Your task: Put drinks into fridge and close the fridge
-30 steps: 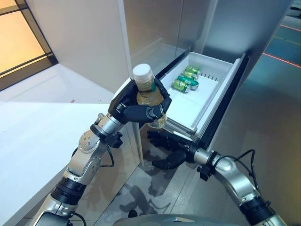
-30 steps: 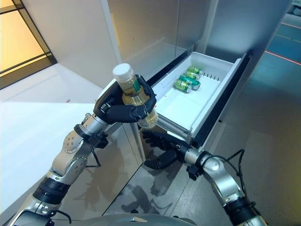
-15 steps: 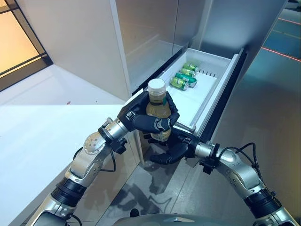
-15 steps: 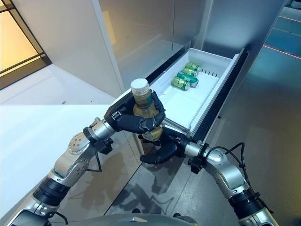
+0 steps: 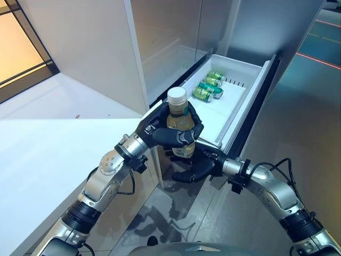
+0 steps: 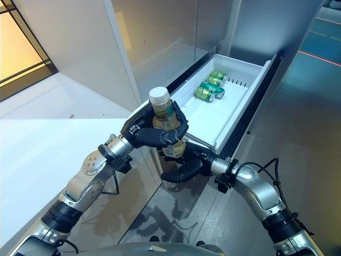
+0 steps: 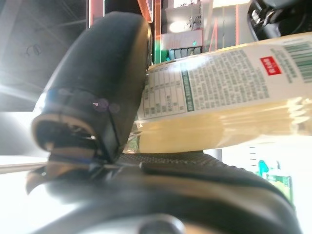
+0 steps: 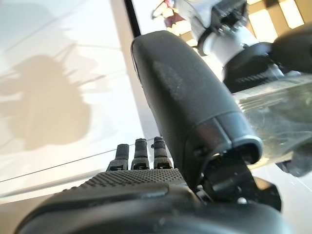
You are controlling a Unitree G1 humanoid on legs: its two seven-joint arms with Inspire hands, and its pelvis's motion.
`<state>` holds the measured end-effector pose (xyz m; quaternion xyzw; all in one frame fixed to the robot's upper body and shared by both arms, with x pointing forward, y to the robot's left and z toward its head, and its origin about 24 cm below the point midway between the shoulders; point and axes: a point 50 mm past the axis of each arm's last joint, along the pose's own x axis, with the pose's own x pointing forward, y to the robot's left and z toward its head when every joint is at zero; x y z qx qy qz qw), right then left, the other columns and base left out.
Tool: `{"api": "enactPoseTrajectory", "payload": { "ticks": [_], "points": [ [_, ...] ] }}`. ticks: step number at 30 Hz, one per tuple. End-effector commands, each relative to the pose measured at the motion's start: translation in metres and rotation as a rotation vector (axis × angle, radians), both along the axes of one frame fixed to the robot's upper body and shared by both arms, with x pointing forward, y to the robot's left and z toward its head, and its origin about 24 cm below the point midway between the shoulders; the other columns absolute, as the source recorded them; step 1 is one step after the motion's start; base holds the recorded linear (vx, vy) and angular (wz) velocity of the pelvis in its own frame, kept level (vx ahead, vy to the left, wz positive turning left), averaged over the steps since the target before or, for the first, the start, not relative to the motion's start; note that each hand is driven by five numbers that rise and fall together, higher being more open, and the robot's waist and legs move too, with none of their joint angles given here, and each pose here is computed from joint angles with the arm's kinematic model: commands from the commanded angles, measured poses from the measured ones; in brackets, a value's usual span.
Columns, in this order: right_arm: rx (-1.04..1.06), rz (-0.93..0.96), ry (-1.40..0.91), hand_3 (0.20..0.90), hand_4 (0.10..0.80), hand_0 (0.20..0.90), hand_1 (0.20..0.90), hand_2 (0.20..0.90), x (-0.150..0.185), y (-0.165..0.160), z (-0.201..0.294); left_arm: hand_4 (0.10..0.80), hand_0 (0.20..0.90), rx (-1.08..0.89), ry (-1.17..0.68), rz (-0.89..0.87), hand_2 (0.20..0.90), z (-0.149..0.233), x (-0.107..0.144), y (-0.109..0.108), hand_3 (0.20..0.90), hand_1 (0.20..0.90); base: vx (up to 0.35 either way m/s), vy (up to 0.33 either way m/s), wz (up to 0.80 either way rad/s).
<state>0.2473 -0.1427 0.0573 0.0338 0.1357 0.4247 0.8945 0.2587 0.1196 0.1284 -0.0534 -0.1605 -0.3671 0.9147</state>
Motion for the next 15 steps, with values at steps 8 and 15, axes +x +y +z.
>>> {"api": "enactPoseTrajectory", "payload": {
  "ticks": [8, 15],
  "points": [
    [0.4, -0.114, -0.172, 0.9, 0.8, 0.9, 0.9, 0.9, 0.015, 0.018, 0.071, 0.1, 0.3, -0.175, -0.368, 0.014, 0.3, 0.057, -0.002, -0.001, 0.2, 0.3, 0.0, 0.0, 0.0],
    [0.427, -0.09, -0.097, 0.9, 0.8, 0.9, 0.9, 0.9, 0.011, 0.023, 0.064, 0.1, 0.3, -0.189, -0.416, 0.002, 0.3, 0.063, -0.01, -0.004, 0.2, 0.3, 0.0, 0.0, 0.0]
  ]
}}
